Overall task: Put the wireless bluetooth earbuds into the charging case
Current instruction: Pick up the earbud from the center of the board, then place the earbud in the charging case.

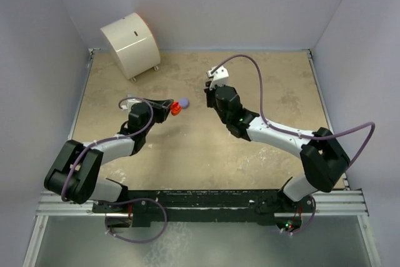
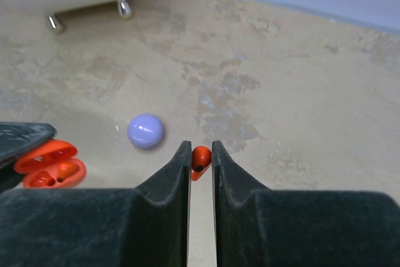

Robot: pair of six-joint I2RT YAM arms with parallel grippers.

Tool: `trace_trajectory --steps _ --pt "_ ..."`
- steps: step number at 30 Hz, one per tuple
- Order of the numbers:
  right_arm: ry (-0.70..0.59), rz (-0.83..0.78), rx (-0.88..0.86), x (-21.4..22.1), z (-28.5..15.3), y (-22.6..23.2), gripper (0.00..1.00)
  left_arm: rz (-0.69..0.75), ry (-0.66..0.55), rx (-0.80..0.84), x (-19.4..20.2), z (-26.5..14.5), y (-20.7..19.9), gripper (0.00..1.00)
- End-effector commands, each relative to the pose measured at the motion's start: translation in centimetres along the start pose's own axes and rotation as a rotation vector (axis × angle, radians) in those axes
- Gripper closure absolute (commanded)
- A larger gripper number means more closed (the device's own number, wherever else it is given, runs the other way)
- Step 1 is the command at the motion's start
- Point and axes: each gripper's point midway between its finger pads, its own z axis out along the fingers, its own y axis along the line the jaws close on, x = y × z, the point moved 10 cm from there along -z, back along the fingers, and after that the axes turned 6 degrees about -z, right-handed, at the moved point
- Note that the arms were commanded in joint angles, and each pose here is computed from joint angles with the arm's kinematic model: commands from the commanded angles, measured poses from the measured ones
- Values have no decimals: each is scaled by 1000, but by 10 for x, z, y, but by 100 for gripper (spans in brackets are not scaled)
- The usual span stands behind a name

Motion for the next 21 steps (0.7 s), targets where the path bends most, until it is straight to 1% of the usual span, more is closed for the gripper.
trace_trajectory --steps 1,5,11,16,21 --pt "-281 16 -14 -38 -9 -8 100 -25 68 110 5 10 -26 100" --pt "-397 -24 -112 -36 -18 -5 100 -35 78 96 7 16 -28 100" --pt "-565 -70 -196 -37 -29 -4 100 -60 97 109 9 21 -30 100" --pt "-620 -109 -248 -37 -26 2 100 -96 142 112 13 24 -27 100" --pt "-648 -142 -266 -37 -24 11 100 -121 157 118 16 26 -25 100"
